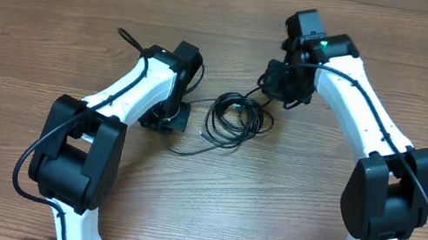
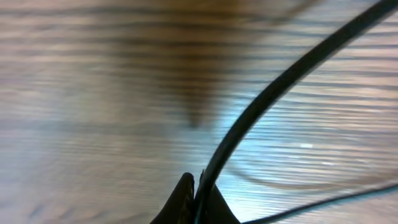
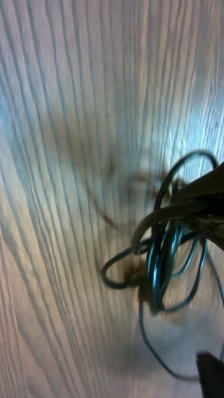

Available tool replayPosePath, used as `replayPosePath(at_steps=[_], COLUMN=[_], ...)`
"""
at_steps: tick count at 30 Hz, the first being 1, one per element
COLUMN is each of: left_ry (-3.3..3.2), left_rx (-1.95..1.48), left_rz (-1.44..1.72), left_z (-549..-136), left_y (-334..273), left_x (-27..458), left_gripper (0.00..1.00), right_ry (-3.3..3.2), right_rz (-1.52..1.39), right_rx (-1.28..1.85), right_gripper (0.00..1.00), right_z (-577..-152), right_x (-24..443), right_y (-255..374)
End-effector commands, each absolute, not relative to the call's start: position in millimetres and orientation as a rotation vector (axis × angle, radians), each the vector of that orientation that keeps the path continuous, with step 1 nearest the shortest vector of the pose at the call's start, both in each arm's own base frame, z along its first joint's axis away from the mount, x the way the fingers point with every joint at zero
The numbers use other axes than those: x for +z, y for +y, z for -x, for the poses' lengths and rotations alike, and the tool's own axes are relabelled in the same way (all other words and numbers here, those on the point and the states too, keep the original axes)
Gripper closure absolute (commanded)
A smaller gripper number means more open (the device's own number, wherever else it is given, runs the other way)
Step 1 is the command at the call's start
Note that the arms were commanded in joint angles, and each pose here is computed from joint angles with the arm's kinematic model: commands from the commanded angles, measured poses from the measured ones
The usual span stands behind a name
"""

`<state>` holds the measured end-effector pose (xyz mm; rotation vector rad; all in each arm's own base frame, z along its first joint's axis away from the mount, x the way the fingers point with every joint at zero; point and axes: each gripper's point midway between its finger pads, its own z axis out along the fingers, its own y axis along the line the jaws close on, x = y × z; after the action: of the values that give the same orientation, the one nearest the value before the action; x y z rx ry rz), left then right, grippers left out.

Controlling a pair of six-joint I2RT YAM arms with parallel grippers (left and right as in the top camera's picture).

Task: Untangle cables
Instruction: 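Pull the held cables apart, left gripper left and right gripper right, then stretch the cable wide by moving both grippers outward to the sides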

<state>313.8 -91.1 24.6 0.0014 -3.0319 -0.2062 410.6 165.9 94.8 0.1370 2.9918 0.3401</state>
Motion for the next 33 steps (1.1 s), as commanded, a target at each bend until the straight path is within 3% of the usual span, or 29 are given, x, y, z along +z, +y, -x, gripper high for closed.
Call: replayPosePath(at_steps=[1, 9, 16, 22, 33], left_ry=[-3.036, -2.932, -2.802, -2.663, -2.604], left_rx=[-0.447, -0.485, -0.268, -0.18, -0.124], left_rz=[-0.173, -0.486, -0.854, -1.194, -1.323], left_z=[-316.0, -307.6, -298.9, -288.8, -277.8], left_y=[-55.2, -1.1, 48.6, 85.8, 107.0], left_x=[32.0, 35.6, 31.6, 29.9, 15.3], left_gripper=[0.96, 0.96, 0.96, 0.96, 0.96], right_ry=[2.923, 2.927, 2.93, 2.887, 2.779], right_rz=[-0.162, -0.247, -0.259, -0.28, -0.498], right_rx=[0.217, 0.121, 0.11, -0.082, -0.246], right_gripper=[0.96, 0.96, 0.96, 0.96, 0.96], right_z=[-422.5, -425.0, -424.7, -429.7, -444.9], right_x=[114.8, 113.0, 112.4, 113.7, 119.2], right_y=[138.2, 106.1, 101.9, 78.0, 18.9])
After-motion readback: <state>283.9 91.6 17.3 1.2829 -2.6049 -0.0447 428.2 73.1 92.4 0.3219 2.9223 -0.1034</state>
